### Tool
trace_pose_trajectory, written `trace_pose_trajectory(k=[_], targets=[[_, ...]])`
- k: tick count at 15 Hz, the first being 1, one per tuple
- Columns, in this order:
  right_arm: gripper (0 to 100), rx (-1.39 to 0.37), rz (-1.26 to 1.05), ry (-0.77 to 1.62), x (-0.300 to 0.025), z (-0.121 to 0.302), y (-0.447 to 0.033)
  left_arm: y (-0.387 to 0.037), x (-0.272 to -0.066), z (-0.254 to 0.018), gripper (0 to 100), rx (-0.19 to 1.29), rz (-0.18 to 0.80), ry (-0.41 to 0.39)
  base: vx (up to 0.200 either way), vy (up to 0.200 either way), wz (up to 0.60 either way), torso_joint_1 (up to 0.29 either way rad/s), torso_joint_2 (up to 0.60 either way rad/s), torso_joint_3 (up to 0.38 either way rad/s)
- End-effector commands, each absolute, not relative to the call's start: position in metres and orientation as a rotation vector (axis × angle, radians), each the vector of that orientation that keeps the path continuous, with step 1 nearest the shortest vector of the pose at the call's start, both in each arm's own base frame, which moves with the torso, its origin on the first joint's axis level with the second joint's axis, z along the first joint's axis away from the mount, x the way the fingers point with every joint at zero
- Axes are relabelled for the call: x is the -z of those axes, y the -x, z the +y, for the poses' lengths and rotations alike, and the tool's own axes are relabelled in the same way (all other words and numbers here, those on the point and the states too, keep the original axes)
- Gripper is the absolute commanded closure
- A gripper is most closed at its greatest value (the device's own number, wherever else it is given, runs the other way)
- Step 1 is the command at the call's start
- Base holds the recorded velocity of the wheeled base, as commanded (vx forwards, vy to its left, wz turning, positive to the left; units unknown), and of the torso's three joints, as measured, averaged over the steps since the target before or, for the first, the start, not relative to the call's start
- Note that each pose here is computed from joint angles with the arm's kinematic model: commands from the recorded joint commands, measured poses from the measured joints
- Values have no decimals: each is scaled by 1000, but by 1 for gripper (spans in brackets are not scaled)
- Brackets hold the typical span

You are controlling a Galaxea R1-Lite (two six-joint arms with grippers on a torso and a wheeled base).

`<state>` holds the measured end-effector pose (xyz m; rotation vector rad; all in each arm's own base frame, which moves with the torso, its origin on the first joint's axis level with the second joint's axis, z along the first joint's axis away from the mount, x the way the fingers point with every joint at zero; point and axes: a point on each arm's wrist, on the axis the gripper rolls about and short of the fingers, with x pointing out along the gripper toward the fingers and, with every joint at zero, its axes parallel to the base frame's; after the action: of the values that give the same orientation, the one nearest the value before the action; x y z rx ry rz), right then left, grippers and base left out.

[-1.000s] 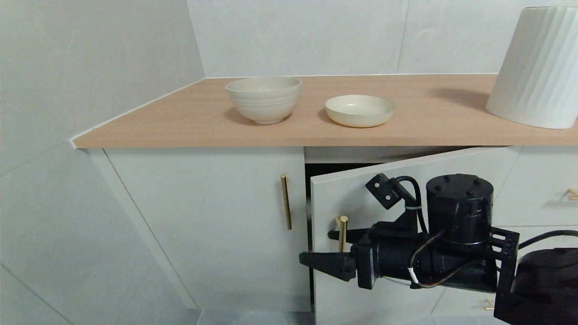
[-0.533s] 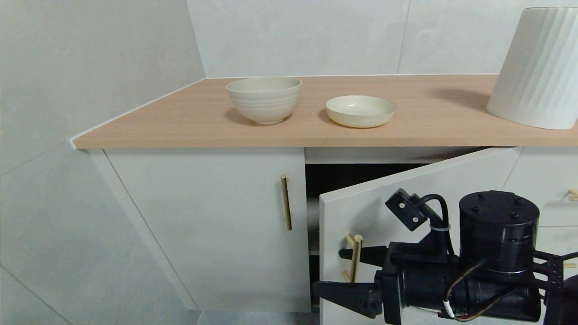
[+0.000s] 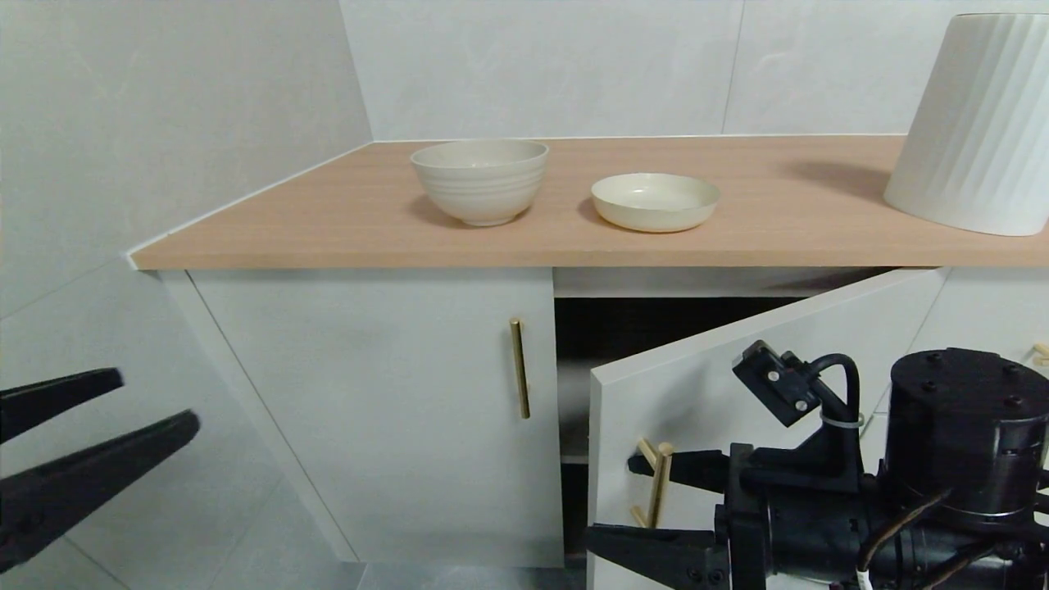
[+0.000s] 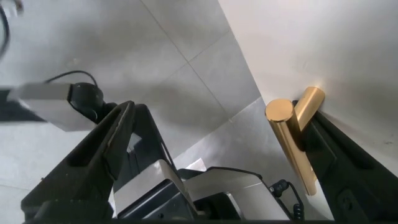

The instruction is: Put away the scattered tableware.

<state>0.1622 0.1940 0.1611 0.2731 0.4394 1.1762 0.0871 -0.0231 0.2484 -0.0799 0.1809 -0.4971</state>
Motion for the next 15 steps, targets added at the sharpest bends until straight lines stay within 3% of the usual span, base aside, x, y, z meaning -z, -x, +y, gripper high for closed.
trace_pose_trajectory(k=[1,5,10,15], targets=[[0,-1178,436,-274,-162,193,-161,-134,-242,-53,100,644,319,163,0,0,0,0,0,0],[0,-1177,438,-272,-161,192,-160,-194,-210,-88,100,699,375,155,0,0,0,0,0,0],[0,-1175,441,-271,-160,192,-160,-212,-160,-134,100,831,444,125,0,0,0,0,0,0],[0,-1172,455,-269,-157,194,-162,-228,-123,-175,100,932,456,103,0,0,0,0,0,0]])
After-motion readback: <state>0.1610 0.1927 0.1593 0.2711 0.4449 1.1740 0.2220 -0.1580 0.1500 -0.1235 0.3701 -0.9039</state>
